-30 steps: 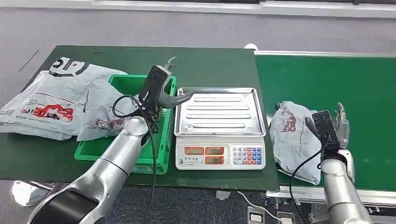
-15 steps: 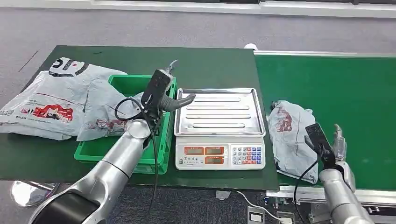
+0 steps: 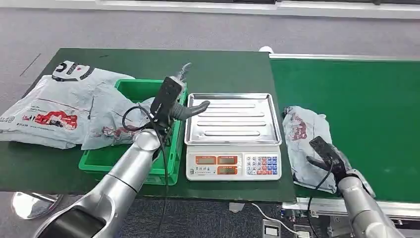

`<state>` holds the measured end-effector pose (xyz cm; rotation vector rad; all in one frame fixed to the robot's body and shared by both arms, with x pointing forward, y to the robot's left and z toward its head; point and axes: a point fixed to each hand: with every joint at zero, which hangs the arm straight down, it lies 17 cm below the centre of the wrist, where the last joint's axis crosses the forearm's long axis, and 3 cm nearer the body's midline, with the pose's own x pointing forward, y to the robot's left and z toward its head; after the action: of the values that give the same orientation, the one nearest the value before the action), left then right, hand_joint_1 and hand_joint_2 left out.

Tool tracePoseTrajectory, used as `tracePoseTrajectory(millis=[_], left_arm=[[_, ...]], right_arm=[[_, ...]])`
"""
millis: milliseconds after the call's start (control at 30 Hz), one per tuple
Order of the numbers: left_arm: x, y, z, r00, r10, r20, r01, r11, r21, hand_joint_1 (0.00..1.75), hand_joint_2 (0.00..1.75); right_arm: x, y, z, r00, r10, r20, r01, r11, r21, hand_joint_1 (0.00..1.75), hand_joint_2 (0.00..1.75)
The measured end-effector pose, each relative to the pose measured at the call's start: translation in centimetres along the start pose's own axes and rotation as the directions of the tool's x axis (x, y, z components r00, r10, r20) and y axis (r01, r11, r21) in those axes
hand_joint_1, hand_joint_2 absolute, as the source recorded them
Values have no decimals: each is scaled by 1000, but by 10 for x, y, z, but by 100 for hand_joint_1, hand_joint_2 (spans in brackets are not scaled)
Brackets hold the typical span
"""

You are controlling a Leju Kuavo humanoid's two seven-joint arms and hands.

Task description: Moved the parcel from conveyor to table for the left to box.

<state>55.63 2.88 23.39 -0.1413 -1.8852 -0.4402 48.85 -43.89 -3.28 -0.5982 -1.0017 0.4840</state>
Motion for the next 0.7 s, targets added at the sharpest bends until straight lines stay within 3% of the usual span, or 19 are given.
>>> tracePoseTrajectory(millis=[433,467,700], left_arm=[[16,-6,-2,999,-15,32,15,1000,-8,0,175],[18,-9,-1,999,-18,35,19,1000,-12,0,175],[27,-21,2,998,-44,51,46,998,-36,0,175]], right_arm=[[6,29,3,985,172,7,-172,979,113,5,175],[4,33,4,982,191,6,-191,974,125,175,175],[4,52,14,958,280,65,-287,936,202,175,175]])
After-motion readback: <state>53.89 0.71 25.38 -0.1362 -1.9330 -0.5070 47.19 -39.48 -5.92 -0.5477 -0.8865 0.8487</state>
